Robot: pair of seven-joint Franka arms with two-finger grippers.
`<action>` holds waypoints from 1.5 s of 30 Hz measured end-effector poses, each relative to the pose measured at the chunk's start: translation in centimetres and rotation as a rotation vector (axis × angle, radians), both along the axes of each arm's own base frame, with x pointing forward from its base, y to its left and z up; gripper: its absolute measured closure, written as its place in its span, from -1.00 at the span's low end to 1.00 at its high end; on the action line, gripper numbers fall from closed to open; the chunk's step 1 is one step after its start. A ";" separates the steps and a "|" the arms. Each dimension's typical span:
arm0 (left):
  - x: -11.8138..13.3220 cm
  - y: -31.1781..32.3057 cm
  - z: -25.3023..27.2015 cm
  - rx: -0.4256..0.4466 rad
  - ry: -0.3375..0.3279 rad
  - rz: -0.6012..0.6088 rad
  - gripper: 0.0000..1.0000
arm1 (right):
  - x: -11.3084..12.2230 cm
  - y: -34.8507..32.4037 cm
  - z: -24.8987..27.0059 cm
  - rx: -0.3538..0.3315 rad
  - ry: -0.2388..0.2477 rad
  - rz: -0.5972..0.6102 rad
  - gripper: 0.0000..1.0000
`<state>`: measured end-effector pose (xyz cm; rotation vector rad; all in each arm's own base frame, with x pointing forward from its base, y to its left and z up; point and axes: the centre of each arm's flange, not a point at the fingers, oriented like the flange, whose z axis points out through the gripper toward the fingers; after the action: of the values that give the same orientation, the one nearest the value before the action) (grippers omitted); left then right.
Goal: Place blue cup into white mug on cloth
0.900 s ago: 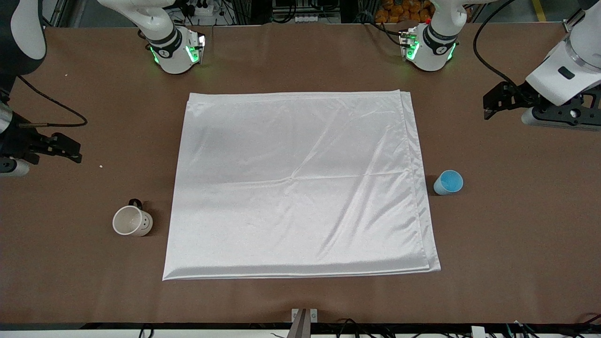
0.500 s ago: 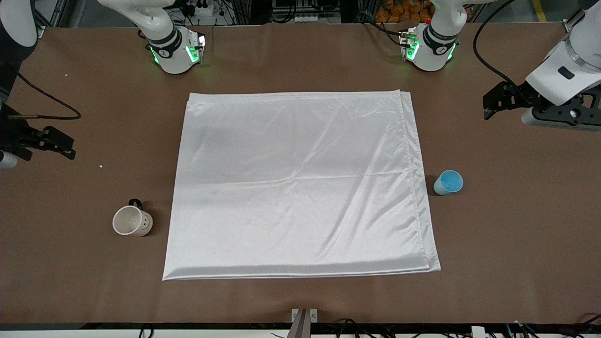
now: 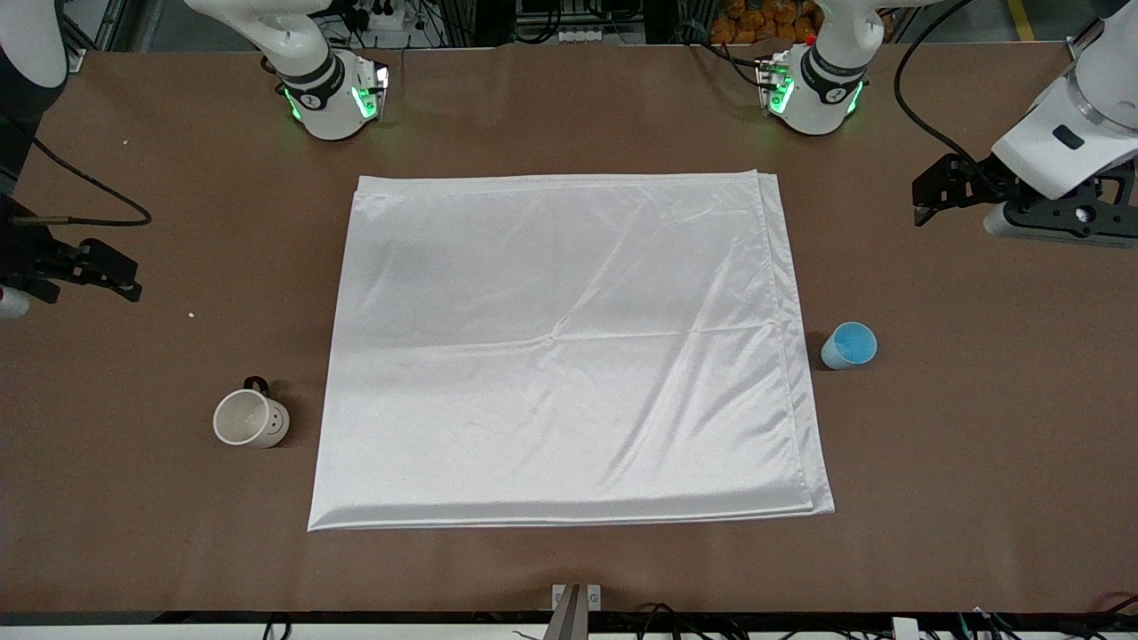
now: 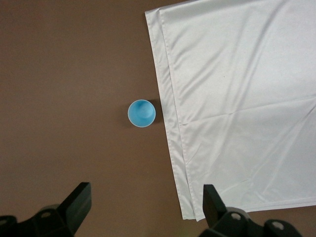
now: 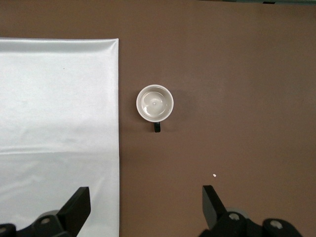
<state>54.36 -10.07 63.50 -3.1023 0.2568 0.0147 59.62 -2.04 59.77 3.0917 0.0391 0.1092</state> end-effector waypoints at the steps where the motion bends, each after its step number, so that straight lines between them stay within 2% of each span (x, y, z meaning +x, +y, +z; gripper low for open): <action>1: 0.0 -0.1 0.0 0.000 0.000 -0.002 -1.00 | 0.0 0.0 0.0 0.000 0.000 0.000 -1.00; 10: 0.6 -0.2 -1.2 0.000 0.022 -0.004 -1.00 | 0.0 0.0 0.0 -0.002 0.000 -0.001 -1.00; 17: 1.7 0.1 -3.9 0.012 0.070 -0.001 -1.00 | -0.1 0.4 -0.3 -0.003 0.011 0.020 -1.00; 25: 4.6 0.2 -9.3 0.010 0.117 0.014 -1.00 | -0.5 -0.2 -4.5 -0.001 0.090 0.018 -1.00; 27: 5.3 0.1 -10.7 0.008 0.124 0.031 -1.00 | -0.6 -0.8 -5.6 -0.001 0.095 0.013 -1.00; 32: 7.0 -0.4 -14.9 0.002 0.129 0.051 -1.00 | -0.4 -1.3 -8.9 -0.003 0.074 0.014 -1.00; 36: 7.7 -1.5 -18.7 0.029 0.106 0.038 -1.00 | -0.3 -1.0 -12.5 -0.004 0.044 0.025 -1.00; 40: 7.4 -2.8 -22.3 0.040 0.091 0.040 -1.00 | -0.5 -0.9 -16.4 -0.005 0.024 0.030 -1.00; 45: 6.5 -3.7 -26.0 0.032 0.058 0.043 -1.00 | -0.5 -1.2 -20.2 -0.008 0.026 0.028 -1.00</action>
<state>60.84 -13.80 37.46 -3.0780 0.1889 0.1093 59.14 -3.24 39.54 3.0856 0.0832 0.0691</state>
